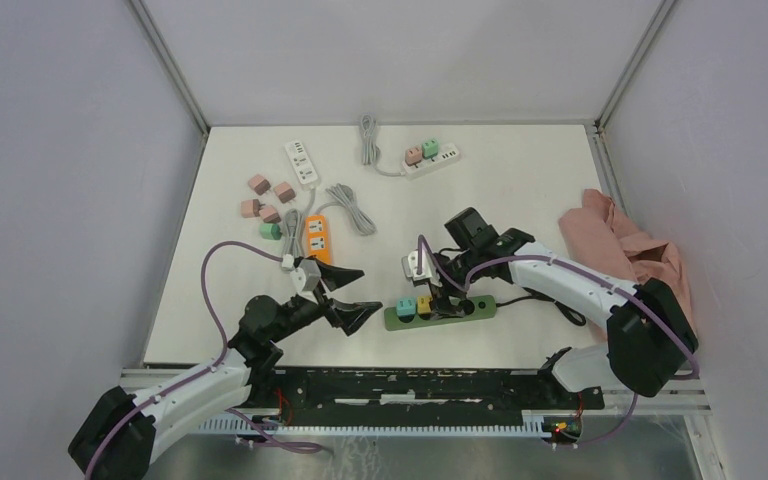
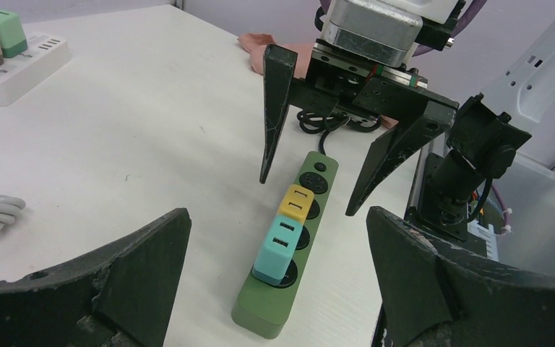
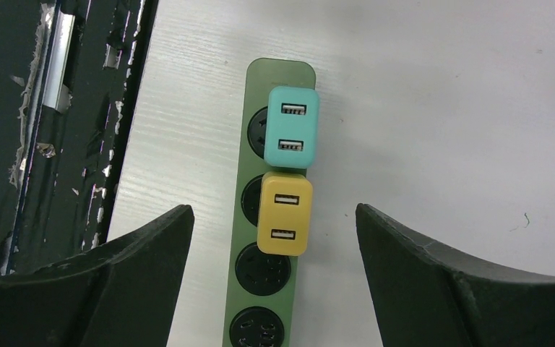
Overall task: Pull the plug off the socket
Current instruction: Remove the plug from the socket.
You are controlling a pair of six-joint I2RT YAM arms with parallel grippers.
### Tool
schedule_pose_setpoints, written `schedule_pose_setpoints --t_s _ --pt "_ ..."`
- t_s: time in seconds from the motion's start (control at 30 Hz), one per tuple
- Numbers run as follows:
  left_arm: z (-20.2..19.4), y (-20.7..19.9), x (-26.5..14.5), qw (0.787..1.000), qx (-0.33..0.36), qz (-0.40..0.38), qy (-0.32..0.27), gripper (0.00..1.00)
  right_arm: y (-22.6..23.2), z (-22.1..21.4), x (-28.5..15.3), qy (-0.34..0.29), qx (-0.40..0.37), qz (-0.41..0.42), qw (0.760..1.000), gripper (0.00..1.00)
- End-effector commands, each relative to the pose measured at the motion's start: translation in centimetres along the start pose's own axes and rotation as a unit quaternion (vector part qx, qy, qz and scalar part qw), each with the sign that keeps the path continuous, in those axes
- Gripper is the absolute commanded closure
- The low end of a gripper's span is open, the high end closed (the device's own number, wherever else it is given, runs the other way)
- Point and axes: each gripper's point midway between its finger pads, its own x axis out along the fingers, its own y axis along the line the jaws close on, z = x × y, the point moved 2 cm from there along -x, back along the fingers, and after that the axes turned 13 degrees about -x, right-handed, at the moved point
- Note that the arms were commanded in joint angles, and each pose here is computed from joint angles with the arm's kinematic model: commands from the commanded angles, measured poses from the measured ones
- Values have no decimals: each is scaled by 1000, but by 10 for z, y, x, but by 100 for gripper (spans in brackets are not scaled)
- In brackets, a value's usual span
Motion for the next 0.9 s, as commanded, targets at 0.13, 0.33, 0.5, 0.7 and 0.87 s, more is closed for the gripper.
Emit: schedule_pose_setpoints --t_s 0.13,0.33,0.5,0.7,0.87 --pt "-19 11 -11 1000 8 17 10 3 -6 6 0 -6 3 -4 1000 11" --pt "-21 11 -11 1000 6 17 14 3 -6 4 3 -6 10 -2 1000 14" --pt "-22 11 -9 1000 4 15 21 4 -8 -1 12 14 18 -2 1000 20" --pt "-27 12 -4 999 -3 11 37 5 -10 -9 14 40 20 -4 999 39" --pt "-35 14 3 998 2 2 57 11 -11 -15 18 53 19 -4 998 60"
